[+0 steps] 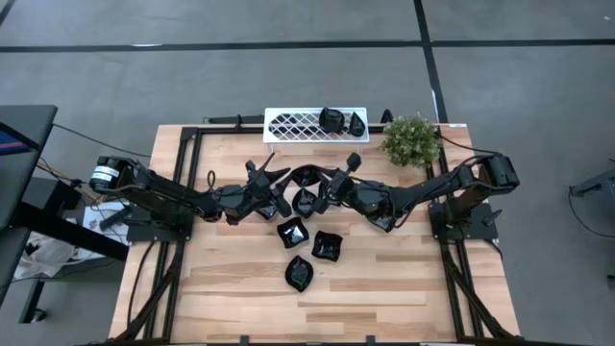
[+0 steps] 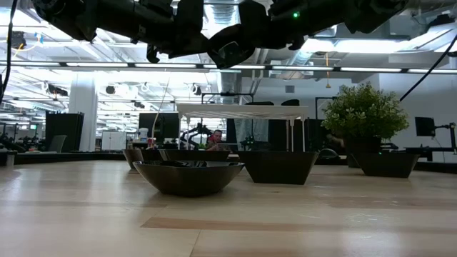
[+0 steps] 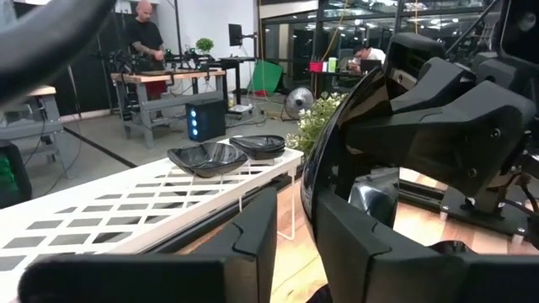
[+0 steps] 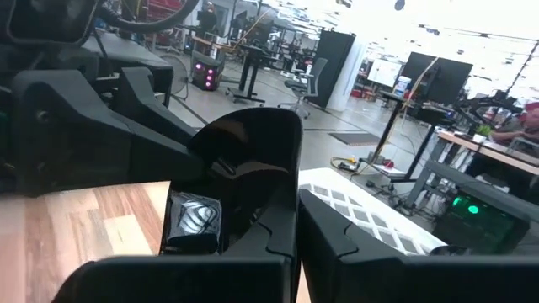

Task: Pick & Place Mini shaped plates
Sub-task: Stack the leaf shaped plate on top of the leaf shaped plate on the shelf

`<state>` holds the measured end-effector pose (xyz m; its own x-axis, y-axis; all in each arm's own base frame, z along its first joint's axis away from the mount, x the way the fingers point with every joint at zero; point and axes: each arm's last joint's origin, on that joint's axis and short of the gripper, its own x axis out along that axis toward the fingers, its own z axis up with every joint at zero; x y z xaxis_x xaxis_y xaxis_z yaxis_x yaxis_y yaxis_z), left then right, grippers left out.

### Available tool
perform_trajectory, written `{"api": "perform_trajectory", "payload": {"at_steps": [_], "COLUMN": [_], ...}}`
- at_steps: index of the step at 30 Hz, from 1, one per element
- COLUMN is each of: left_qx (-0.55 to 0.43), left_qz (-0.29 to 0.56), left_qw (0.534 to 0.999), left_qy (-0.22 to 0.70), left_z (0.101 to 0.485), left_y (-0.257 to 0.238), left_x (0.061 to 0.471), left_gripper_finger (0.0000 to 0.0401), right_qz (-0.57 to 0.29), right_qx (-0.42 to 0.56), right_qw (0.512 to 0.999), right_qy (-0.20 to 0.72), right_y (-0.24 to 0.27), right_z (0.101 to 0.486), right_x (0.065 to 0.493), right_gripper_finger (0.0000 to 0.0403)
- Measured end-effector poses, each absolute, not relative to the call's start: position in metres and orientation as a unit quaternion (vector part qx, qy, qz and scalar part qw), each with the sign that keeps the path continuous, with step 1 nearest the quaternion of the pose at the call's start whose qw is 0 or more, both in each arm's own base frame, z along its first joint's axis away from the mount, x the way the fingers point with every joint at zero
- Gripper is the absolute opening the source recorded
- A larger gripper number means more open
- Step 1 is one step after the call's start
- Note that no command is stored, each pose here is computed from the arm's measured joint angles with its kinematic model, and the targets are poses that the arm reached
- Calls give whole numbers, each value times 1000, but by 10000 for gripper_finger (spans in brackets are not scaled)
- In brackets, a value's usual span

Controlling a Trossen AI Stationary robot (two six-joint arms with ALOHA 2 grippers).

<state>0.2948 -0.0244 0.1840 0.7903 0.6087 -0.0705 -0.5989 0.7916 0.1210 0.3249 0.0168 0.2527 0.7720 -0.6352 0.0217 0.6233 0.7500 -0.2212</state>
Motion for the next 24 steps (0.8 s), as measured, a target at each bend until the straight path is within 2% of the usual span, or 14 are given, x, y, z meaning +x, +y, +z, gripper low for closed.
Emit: {"api": "perform_trajectory", "payload": {"at_steps": [6,12,20,24], "left_qx": [57,58,33,21], "left_qz": [319,319,322,284], "left_qw": [944,944,941,953], "left_qy": [58,66,103,104], "left_z": [184,191,211,210], "left_y": [-24,-24,-20,-19], "left_x": [295,290,265,246], "left_gripper_finger": [97,102,102,102], "right_qz": [-342,-390,-397,-396], "right_qx": [-123,-121,-119,-90], "right_qw": [931,912,908,911], "right_qy": [41,48,67,79], "right_y": [16,13,3,-16], "right_z": [253,260,280,294], "right_x": [324,317,296,276], "right_gripper_finger": [1,1,1,1]}}
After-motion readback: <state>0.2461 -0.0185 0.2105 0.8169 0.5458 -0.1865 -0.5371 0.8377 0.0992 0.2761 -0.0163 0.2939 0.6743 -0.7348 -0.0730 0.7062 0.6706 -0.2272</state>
